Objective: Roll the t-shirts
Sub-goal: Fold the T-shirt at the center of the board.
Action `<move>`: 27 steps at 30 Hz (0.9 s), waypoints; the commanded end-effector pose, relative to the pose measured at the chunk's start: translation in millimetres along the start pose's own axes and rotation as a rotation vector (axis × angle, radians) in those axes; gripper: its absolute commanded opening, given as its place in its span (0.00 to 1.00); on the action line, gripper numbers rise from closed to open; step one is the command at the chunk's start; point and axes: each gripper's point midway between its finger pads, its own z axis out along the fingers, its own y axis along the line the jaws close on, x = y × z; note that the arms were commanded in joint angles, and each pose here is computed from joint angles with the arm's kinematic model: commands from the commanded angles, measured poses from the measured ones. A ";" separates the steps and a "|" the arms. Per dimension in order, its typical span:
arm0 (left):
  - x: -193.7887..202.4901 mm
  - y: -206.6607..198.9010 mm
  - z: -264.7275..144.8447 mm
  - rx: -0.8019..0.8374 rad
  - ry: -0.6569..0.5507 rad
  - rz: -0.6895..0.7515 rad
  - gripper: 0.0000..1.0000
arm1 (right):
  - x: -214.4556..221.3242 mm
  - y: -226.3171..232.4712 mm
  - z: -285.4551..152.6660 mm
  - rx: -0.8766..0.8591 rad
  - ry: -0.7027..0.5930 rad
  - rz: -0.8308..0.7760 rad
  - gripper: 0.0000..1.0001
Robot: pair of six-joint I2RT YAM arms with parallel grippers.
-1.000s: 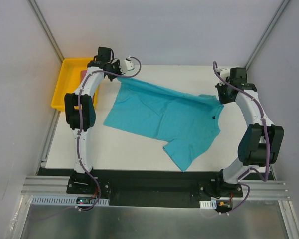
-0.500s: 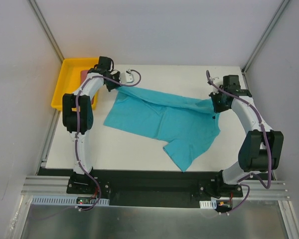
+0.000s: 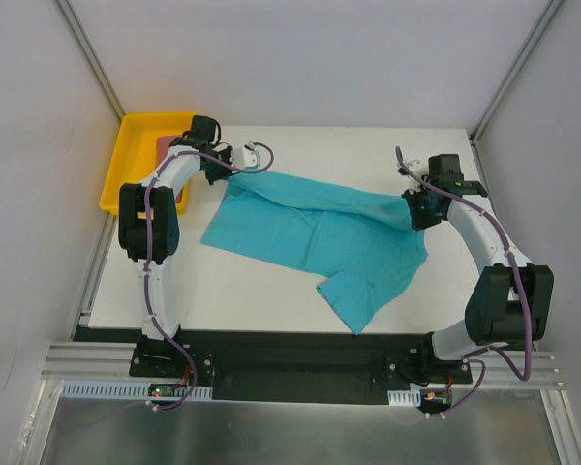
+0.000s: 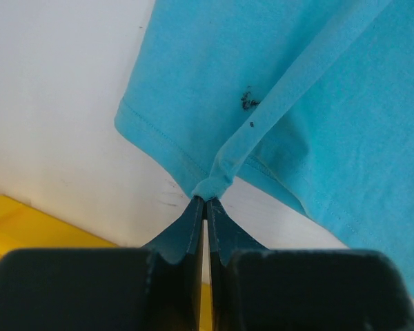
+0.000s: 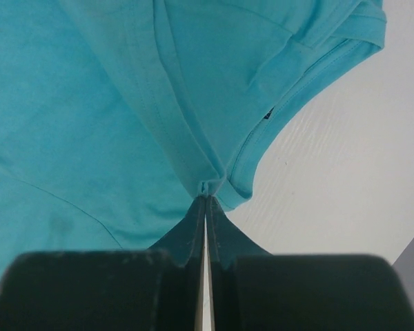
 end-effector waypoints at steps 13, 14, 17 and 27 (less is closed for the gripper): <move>-38.8 -7.8 -42.4 -0.030 -0.047 0.032 0.00 | -4.5 -22.5 -40.5 0.061 -0.047 -0.033 0.01; -35.1 -13.5 -40.2 -0.016 -0.039 0.029 0.00 | -0.6 -20.3 -39.6 0.052 -0.037 -0.036 0.01; -27.6 -27.5 -38.4 0.013 -0.020 0.025 0.00 | 10.9 -15.1 -36.7 0.034 -0.012 -0.046 0.01; 12.5 -38.8 -40.2 0.006 0.138 -0.102 0.24 | 35.3 11.4 -33.7 -0.098 0.058 -0.082 0.11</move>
